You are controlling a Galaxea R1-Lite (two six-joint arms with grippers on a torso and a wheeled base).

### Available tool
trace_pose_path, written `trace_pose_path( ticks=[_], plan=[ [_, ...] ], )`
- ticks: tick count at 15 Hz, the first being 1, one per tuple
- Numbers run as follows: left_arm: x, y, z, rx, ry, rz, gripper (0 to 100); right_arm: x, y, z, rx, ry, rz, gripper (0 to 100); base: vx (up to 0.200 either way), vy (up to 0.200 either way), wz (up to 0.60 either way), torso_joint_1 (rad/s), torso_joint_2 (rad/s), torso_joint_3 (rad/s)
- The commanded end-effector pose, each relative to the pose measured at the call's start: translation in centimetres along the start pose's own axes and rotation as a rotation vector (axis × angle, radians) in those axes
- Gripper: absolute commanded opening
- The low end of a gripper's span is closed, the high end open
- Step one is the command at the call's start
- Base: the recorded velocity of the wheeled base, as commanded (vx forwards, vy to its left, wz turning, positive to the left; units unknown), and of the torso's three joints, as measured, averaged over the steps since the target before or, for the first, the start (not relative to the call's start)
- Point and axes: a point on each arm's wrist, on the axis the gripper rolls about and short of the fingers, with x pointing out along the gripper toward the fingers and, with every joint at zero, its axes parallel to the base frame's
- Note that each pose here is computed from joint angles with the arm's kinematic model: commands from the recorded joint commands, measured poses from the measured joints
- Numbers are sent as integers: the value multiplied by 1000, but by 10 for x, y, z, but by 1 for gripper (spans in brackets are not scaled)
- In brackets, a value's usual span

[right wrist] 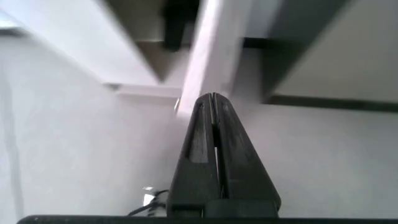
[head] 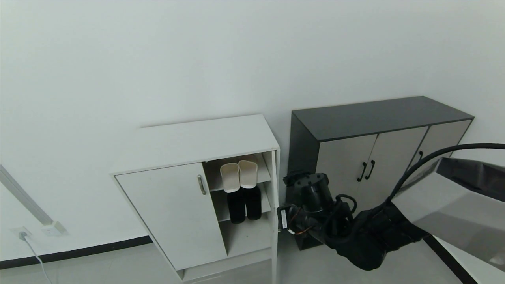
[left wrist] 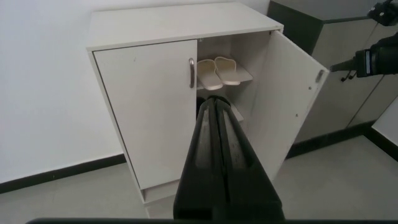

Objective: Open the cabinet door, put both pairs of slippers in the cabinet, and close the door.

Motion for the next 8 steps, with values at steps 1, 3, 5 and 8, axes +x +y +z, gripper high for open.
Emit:
trace_pose_path(
  ticks=[1,3,5,8],
  plan=[
    [0,0,0,0,1,0,0,-22,10,12,15,-32,70,0,0,0,0,0,0,0],
    [0,0,0,1,1,0,0,-45,2,25,-10,-64,98,0,0,0,0,0,0,0],
    [0,0,0,1,1,0,0,-56,-11,32,-42,-85,75,0,0,0,0,0,0,0],
    [0,0,0,1,1,0,0,-61,-14,33,-46,-90,63,0,0,0,0,0,0,0]
  ],
)
